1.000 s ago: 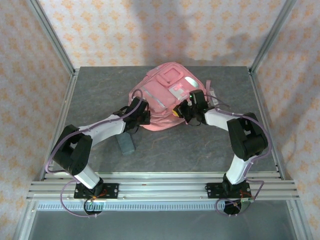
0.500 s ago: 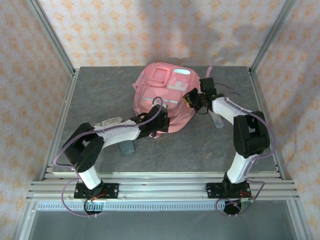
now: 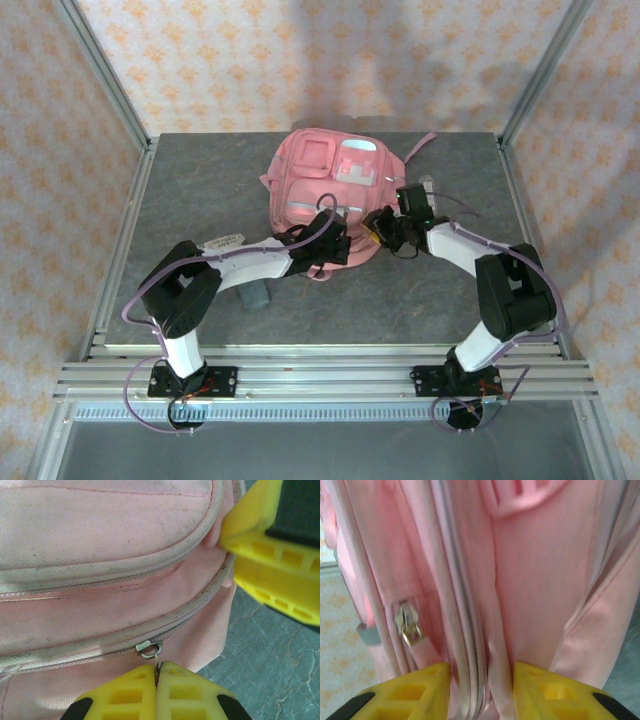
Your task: Pack the student bag
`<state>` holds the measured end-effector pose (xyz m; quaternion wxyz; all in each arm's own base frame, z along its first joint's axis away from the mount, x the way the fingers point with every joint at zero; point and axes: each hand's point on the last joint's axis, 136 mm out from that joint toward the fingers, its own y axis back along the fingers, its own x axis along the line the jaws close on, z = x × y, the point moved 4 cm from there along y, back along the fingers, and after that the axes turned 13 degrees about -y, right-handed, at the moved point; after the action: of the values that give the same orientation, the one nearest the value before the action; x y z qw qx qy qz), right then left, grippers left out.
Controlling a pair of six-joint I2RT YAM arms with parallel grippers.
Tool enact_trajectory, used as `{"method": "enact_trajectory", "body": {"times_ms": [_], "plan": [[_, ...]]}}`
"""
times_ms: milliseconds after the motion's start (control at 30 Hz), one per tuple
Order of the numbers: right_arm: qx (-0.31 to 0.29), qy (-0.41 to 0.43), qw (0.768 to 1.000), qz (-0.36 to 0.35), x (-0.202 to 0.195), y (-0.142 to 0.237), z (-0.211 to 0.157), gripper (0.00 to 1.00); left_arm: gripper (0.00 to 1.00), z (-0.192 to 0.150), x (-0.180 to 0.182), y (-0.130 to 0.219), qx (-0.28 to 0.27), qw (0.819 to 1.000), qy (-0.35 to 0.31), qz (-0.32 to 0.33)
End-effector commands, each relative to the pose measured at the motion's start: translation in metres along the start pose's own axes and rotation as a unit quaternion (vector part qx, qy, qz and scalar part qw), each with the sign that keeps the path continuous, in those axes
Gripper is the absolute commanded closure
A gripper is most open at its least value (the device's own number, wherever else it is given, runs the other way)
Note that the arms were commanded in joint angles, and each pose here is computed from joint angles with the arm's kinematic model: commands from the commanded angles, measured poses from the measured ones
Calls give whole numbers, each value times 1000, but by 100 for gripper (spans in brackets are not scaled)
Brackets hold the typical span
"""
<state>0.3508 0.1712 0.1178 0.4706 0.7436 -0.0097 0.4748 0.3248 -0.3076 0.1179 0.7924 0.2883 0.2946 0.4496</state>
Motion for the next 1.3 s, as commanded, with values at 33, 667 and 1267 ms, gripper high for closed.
{"method": "enact_trajectory", "body": {"times_ms": [33, 667, 1267], "plan": [[13, 7, 1000, 21, 8, -7, -11, 64, 100, 9, -12, 2, -13, 1000, 5, -24], [-33, 3, 999, 33, 14, -5, 11, 100, 100, -14, 78, 23, 18, 994, 35, 97], [-100, 21, 993, 51, 69, 16, 70, 100, 100, -30, 80, 35, 24, 997, 39, 62]]}}
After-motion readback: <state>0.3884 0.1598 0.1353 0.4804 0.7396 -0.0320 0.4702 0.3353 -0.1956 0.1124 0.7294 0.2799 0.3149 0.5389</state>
